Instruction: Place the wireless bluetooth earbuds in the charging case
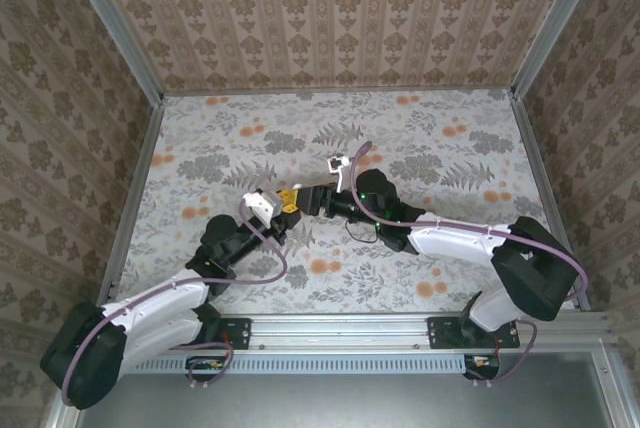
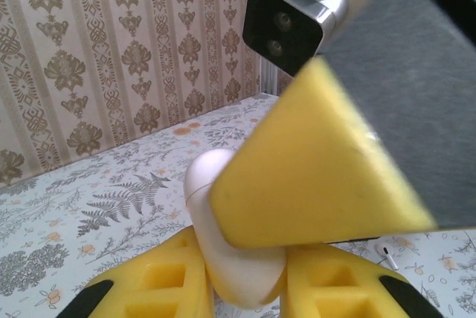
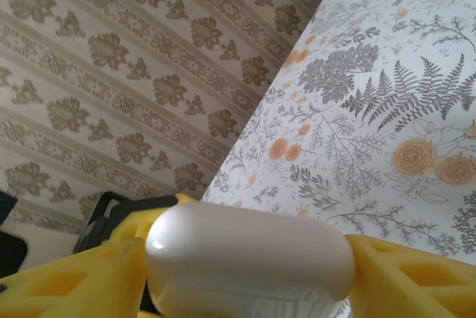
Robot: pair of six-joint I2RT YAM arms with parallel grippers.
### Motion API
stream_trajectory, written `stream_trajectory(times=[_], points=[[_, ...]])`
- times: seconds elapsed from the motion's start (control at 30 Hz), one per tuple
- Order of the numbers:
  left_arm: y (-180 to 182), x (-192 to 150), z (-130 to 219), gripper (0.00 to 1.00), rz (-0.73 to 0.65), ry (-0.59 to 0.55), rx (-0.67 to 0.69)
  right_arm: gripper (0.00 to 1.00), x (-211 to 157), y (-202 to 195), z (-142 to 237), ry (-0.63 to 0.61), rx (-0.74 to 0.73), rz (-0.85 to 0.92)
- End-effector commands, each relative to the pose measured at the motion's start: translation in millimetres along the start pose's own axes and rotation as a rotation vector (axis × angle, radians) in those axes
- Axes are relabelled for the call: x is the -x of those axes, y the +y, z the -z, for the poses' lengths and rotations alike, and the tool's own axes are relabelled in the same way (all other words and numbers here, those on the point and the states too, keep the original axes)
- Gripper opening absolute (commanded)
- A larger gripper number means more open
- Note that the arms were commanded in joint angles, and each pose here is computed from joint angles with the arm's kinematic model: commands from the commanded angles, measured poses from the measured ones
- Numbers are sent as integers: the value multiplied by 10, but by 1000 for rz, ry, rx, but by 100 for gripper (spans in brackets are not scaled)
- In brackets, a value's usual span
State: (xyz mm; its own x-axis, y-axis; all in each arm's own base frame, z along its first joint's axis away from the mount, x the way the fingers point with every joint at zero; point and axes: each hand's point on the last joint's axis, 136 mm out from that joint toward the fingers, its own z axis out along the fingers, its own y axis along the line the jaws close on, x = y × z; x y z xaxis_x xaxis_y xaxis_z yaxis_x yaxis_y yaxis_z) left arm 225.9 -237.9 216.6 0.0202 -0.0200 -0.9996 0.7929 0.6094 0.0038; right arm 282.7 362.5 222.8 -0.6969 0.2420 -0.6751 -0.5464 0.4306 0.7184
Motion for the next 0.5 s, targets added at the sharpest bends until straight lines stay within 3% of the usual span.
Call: stream_trajectory(times=[0.0,0.17,0.47], points=[[-21,188,0,19,31,-46,-36,71,83,114,146,-17,0,151],[-112,204,-3,16,52,-46,-117,73,250,236,405,-47,1,283],[-386,362,-5,16,82,-69,-319,73,445,122,892,-81,-68,505]])
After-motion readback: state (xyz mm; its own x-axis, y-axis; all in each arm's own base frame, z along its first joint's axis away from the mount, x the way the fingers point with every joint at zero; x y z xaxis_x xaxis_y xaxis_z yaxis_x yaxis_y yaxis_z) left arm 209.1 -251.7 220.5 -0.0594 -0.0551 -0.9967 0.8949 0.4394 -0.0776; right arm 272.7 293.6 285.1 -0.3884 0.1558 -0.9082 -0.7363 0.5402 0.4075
